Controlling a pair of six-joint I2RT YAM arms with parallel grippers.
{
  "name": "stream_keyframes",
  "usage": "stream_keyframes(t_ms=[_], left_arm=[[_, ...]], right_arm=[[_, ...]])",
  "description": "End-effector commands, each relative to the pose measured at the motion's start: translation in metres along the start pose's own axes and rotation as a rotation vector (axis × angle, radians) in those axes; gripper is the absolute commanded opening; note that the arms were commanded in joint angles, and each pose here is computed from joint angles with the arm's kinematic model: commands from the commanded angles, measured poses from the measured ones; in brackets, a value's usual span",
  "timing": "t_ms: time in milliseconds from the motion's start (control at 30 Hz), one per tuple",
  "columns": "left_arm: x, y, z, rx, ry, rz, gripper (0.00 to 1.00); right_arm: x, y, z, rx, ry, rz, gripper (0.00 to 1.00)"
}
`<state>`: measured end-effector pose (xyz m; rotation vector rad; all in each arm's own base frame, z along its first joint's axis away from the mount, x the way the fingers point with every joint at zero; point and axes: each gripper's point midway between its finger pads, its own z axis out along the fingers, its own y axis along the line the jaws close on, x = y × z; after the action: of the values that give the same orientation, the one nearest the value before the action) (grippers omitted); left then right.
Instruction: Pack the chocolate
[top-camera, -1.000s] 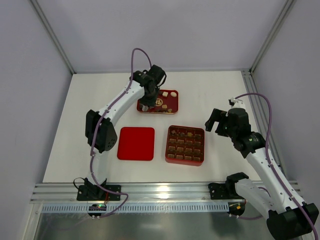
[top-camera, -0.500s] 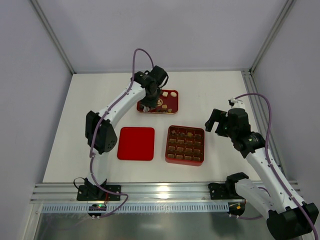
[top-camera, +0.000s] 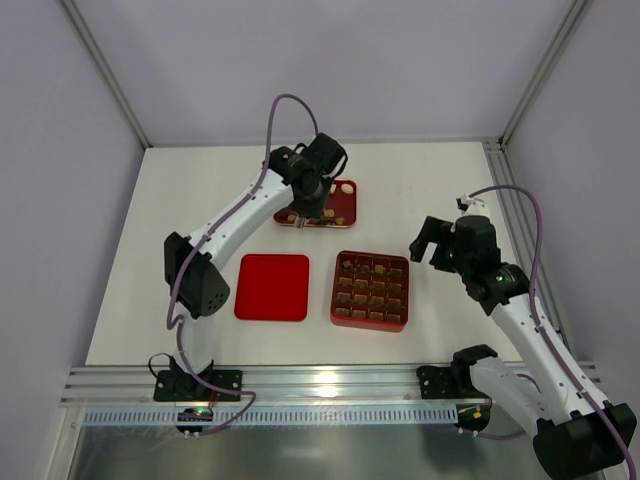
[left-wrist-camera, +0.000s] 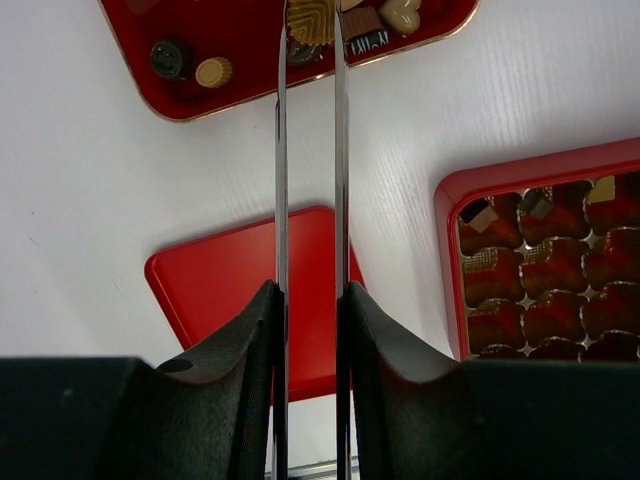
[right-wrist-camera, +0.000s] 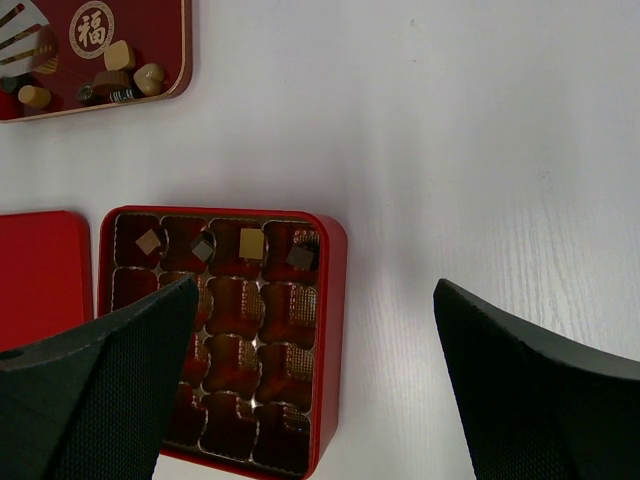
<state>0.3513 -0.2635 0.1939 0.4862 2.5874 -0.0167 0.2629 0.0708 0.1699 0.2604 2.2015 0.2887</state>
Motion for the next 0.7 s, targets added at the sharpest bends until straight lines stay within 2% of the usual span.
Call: stream_keyframes(t_ms=[0, 400, 667], left_arm=[[-0.001, -0.002, -0.036, 0.01, -0.062, -0.009, 0.28], [0.046, -0.04, -0.083, 0.089, -0.081, 0.029, 0.28], [0.084, -0.062, -0.094, 0.119, -0.061, 0.058, 0.28]], right_arm=[[-0.007, 0.002, 0.003, -0.004, -0.031, 0.011, 1.0], [-0.007, 0.003, 0.007, -0.008, -0.034, 0.032, 1.0], [-0.007, 0.001, 0.006, 0.003, -0.036, 0.039, 1.0]])
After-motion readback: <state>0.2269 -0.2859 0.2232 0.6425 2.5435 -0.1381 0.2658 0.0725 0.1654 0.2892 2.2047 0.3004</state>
